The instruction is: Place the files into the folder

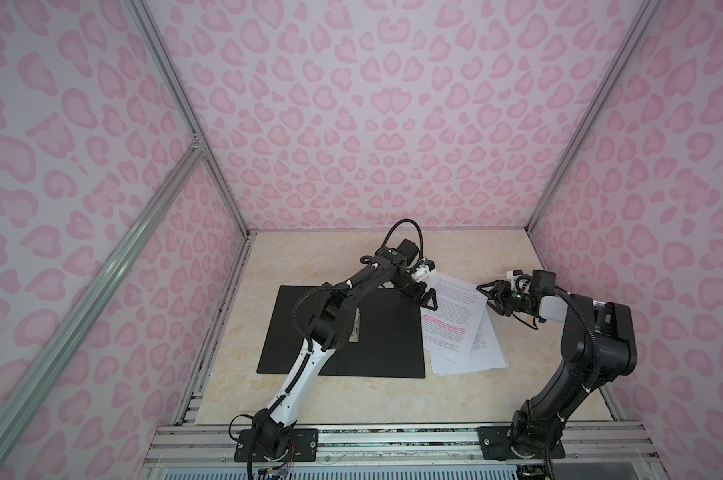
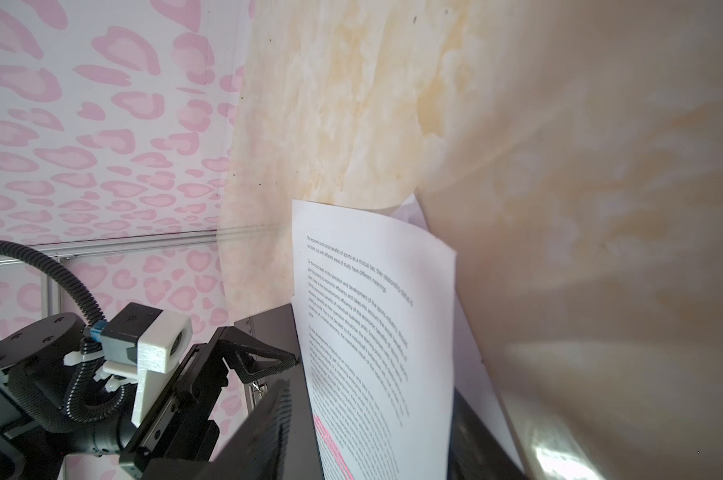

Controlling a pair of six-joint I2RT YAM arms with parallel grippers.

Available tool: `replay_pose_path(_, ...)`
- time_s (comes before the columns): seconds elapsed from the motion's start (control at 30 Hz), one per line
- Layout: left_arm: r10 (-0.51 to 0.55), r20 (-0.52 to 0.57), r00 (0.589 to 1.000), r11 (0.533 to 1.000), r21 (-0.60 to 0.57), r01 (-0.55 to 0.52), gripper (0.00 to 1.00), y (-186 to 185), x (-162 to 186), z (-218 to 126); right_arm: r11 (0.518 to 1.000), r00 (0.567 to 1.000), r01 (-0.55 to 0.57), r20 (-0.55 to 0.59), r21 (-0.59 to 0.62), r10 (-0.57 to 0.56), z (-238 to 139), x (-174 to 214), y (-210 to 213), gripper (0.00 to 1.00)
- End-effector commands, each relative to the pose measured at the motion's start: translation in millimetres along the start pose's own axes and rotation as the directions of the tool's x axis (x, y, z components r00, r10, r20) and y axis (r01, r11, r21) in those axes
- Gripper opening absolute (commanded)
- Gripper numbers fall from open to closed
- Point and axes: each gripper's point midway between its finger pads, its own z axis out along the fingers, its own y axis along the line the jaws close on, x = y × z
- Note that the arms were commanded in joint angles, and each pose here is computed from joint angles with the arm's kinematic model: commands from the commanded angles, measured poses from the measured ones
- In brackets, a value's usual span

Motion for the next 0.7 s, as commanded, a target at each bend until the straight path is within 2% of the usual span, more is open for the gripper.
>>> replay_pose_path(0.0,-0.031,-0.051,0.998,1.0,0.0,0.031,0.98,2.8,13.4,8.0,1.0,1.0,0.021,-0.013,-0.007,-0.021,-0.1,1.7,2.0,0.55)
replay_pose_path(0.1,-0.032,-0.052,0.998,0.999,0.018,0.033,0.98,-1.1,13.5,8.1,0.999,1.0,0.032,-0.001,0.027,-0.032,-1.8,1.1,-2.6,0.58)
replay_pose_path(0.2,-0.03,-0.057,0.998,0.999,0.03,0.031,0.98,-5.0,14.5,9.5,0.999,0.999,0.034,0.012,0.013,-0.034,-1.2,-1.2,1.0,0.57)
replay_pose_path(0.37,-0.019,-0.06,0.998,0.999,0.048,0.022,0.98,-15.0,14.7,7.7,0.996,0.997,0.074,0.025,0.058,-0.075,-5.6,-6.0,0.7,0.58)
replay_pose_path(0.67,-0.014,-0.054,0.998,0.998,0.066,0.017,0.98,-22.3,12.8,5.8,0.994,0.994,0.105,0.029,0.03,-0.106,-6.0,-10.3,11.2,0.58)
